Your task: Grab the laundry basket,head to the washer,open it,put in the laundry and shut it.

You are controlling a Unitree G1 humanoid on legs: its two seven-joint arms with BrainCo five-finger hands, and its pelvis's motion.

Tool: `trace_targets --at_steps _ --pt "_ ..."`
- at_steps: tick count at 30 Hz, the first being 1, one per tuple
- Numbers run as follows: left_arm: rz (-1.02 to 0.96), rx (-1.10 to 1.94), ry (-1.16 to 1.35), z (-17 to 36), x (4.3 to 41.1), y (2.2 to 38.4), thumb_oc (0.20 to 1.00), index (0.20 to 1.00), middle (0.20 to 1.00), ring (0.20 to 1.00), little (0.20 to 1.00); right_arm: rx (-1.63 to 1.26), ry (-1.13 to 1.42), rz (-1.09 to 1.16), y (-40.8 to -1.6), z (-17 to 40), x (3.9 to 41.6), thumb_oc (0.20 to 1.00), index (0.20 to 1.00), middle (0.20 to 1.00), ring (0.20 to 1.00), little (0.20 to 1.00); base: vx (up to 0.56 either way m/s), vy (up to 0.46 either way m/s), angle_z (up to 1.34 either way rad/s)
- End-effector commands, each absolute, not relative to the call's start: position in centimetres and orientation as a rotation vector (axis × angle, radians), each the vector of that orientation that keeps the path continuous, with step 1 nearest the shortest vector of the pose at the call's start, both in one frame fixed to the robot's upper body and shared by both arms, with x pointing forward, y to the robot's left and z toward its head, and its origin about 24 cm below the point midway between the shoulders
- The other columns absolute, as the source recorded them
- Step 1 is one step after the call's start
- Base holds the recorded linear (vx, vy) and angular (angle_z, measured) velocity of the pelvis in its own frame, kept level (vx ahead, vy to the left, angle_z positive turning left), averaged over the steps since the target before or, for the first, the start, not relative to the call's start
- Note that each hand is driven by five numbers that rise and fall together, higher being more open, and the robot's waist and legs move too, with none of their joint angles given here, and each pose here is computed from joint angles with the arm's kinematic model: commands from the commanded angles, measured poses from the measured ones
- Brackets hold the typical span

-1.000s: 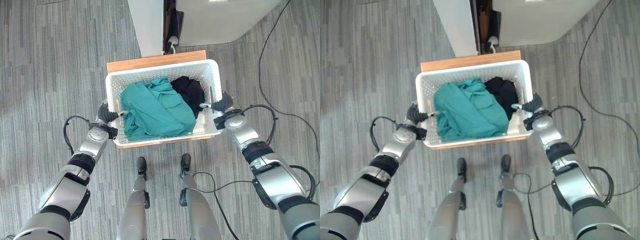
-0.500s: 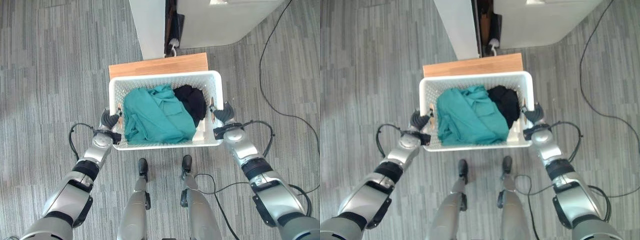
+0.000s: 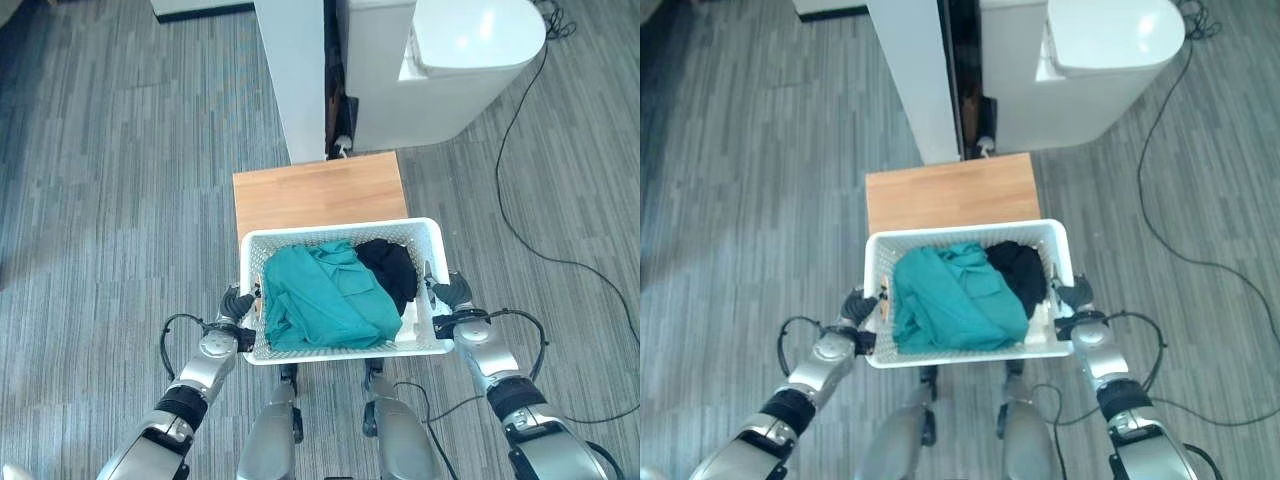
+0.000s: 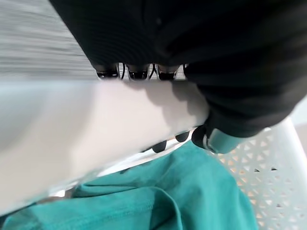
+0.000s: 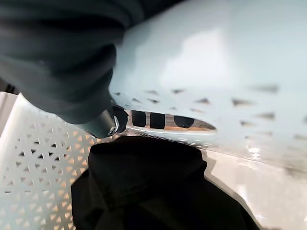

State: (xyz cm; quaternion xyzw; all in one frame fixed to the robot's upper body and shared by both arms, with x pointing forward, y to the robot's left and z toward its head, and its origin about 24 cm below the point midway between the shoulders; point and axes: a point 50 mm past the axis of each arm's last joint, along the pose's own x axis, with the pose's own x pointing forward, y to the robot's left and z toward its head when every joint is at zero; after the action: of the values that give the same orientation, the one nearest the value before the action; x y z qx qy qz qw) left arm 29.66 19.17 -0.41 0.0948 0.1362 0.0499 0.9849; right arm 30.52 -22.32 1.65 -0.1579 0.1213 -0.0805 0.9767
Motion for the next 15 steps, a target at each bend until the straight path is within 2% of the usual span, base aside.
trace_targets --at_steps 1,5,12,15 --pt "0.038 0.058 0.116 3.1 31.6 19.1 0.200 0.200 0.200 0.200 0.200 -0.220 0.175 -0.140 -22.9 2.5 30.5 0.200 0.200 0.200 0.200 0.200 0.00 0.000 0.00" --pt "0.074 -0.162 0.097 3.1 30.5 18.9 0.200 0.200 0.200 0.200 0.200 -0.188 0.181 -0.142 -23.1 1.9 29.0 0.200 0.200 0.200 0.200 0.200 -0.01 -0.046 0.03" --pt "0.102 -0.488 0.241 -0.1 28.3 17.9 0.200 0.200 0.200 0.200 0.200 -0.108 0.259 -0.142 -23.1 -0.1 27.3 0.200 0.200 0.200 0.200 0.200 0.02 -0.066 0.05" --pt "0.073 -0.405 0.242 0.0 28.0 18.2 0.200 0.200 0.200 0.200 0.200 -0.115 0.285 -0.132 -23.3 -0.6 26.8 0.200 0.200 0.200 0.200 0.200 0.00 -0.063 0.02"
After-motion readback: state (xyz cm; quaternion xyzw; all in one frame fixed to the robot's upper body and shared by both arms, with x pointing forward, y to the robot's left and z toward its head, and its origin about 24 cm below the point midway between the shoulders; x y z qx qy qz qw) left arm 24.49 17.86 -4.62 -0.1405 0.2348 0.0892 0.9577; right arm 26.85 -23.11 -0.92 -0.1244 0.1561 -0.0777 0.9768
